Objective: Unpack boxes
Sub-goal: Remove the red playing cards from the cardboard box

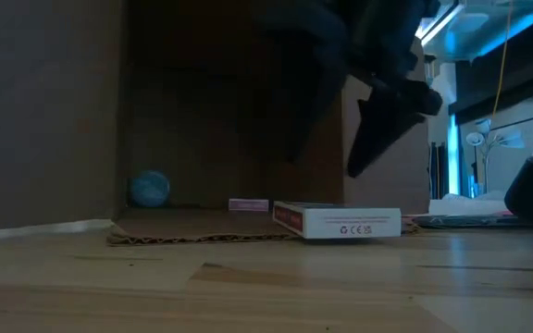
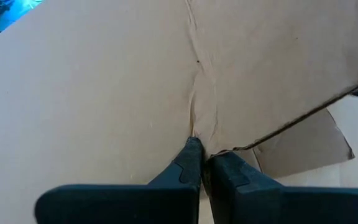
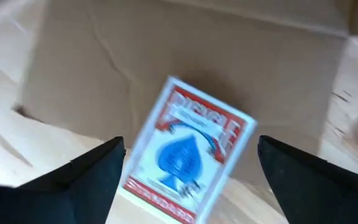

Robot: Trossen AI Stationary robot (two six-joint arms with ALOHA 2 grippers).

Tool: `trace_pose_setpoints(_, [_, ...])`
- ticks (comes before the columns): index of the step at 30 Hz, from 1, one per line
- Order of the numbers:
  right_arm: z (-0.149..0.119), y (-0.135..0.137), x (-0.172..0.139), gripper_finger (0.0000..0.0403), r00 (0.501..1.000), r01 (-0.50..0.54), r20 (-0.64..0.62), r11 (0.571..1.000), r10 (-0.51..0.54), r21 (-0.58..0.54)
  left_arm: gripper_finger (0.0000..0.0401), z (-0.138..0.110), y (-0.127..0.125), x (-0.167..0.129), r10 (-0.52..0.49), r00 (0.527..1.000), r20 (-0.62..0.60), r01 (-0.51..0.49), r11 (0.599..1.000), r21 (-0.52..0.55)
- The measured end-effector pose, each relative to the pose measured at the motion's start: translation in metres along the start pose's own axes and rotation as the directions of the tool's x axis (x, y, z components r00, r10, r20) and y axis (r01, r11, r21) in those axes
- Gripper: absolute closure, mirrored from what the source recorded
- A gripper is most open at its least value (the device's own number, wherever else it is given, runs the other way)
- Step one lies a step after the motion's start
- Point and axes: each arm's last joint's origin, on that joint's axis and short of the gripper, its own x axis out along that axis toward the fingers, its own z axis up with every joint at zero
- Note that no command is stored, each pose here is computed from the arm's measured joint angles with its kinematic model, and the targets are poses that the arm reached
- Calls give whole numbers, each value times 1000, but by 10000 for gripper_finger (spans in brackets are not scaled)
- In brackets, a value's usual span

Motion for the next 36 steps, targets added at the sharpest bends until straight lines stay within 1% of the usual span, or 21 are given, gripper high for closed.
trace_pose_setpoints(3, [-2,1,3,24,1000,-7,-29,999,6,-41,397,1,-1,0,-5,1000,7,5,1000,-3])
trace_pose_setpoints(7, [-3,4,5,5,998,-38,-47,999,36,-37,397,1,-1,0,-5,1000,7,5,1000,-1])
trace_pose_setpoints(14, [-2,4,5,7,999,-34,-40,999,32,-34,397,1,-1,0,-4,1000,7,4,1000,1])
trace_pose_setpoints(21, [-3,0,5,3,999,12,-42,999,-13,-40,397,1,-1,0,-4,1000,6,4,1000,-12])
trace_pose_setpoints(25, [-3,-1,5,4,999,20,-32,1000,-21,-23,397,1,-1,0,-4,1000,6,4,1000,-17])
trace_pose_setpoints(31, [-1,6,5,5,999,-45,6,999,45,30,397,1,-1,0,-4,1000,6,4,1000,-7])
trace_pose_setpoints(34, [-1,5,8,6,1000,-23,-1,993,24,119,397,1,-1,0,-4,1000,6,4,1000,-7])
trace_pose_setpoints(36, [-3,2,10,6,1000,13,-29,989,-9,147,397,1,-1,0,-4,1000,7,4,1000,-16])
